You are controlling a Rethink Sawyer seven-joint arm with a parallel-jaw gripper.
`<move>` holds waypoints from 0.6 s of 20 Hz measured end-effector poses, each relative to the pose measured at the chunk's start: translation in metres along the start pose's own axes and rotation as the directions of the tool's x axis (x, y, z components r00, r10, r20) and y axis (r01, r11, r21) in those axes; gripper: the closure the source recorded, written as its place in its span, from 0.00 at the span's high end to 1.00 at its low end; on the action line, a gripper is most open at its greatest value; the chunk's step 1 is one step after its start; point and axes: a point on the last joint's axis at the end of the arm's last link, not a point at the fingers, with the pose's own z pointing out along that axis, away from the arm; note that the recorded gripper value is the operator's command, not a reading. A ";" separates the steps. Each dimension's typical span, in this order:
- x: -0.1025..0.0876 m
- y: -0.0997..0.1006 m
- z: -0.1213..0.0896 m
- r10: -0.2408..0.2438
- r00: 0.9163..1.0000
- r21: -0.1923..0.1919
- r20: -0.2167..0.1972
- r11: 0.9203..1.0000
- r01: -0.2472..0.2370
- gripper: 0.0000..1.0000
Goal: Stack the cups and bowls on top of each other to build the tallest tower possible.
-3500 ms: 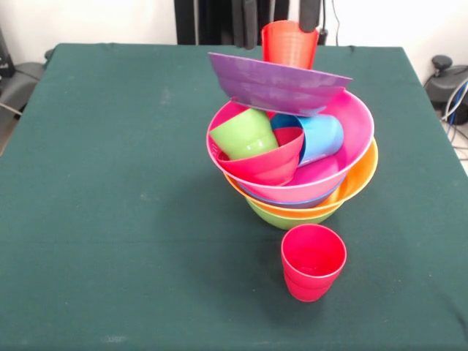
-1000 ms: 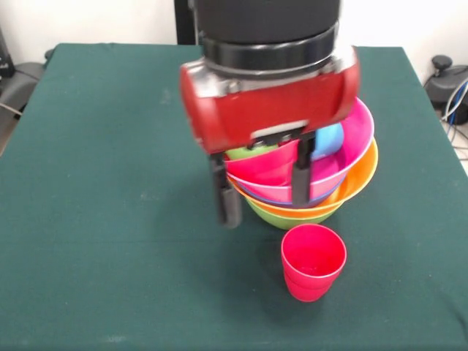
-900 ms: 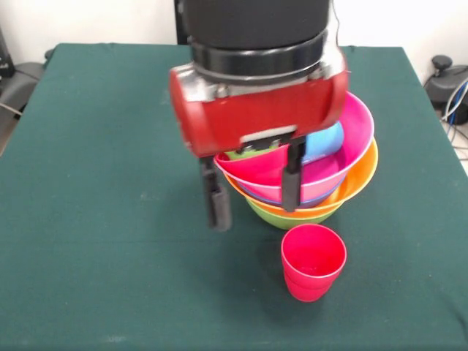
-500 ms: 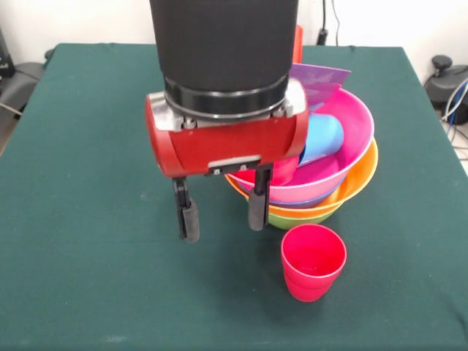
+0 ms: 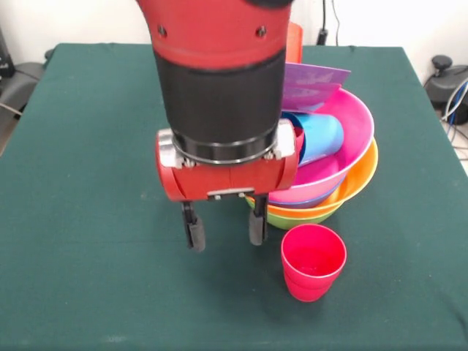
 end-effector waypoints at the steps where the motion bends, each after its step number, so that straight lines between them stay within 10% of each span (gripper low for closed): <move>1: 0.002 0.001 0.005 0.006 1.000 -0.008 -0.006 1.000 -0.006 1.00; 12: 0.013 0.015 0.046 0.032 0.999 -0.106 -0.037 0.994 -0.036 1.00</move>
